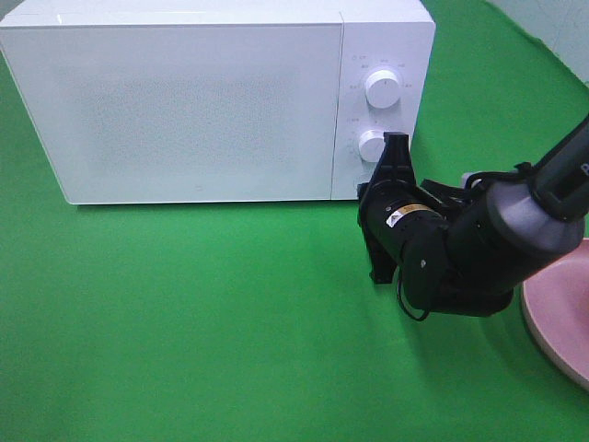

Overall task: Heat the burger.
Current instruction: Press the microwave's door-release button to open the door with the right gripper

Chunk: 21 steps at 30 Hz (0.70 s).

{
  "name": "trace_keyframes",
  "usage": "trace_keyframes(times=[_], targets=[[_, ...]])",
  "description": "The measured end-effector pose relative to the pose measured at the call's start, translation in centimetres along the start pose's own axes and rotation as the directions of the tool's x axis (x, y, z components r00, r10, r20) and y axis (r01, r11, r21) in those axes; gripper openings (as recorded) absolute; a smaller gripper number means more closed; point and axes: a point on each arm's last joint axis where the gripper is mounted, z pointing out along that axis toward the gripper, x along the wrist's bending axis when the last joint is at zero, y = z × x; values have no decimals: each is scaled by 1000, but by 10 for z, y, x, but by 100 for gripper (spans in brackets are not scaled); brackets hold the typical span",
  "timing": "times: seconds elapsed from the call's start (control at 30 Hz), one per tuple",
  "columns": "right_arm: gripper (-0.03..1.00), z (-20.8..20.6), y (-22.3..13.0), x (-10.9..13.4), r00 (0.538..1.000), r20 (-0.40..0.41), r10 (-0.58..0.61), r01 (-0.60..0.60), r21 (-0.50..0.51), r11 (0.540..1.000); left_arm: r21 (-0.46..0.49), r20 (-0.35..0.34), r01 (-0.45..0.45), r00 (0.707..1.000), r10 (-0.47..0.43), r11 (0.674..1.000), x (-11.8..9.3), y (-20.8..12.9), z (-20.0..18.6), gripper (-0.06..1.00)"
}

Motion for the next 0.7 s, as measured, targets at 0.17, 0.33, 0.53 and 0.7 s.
trace_keyframes(times=[0.17,0.33,0.53,0.7], targets=[[1,9,3,0,1000,4,10,-10,-13,1000,0,0,0,1000,0,1000,0,0,0,99],[1,19,-1,-1,1000,-1,15,-15,-12,1000,0,0,0,1000,0,1000,0,0,0,99],[1,27,-2,-2,1000,-4,21,-21,-19,1000,0,0,0,1000,0,1000,0,0,0,99],[1,30,2,1,1000,-22,7,-8,-35,999,0,0,0,1000,0,1000,0,0,0,99]])
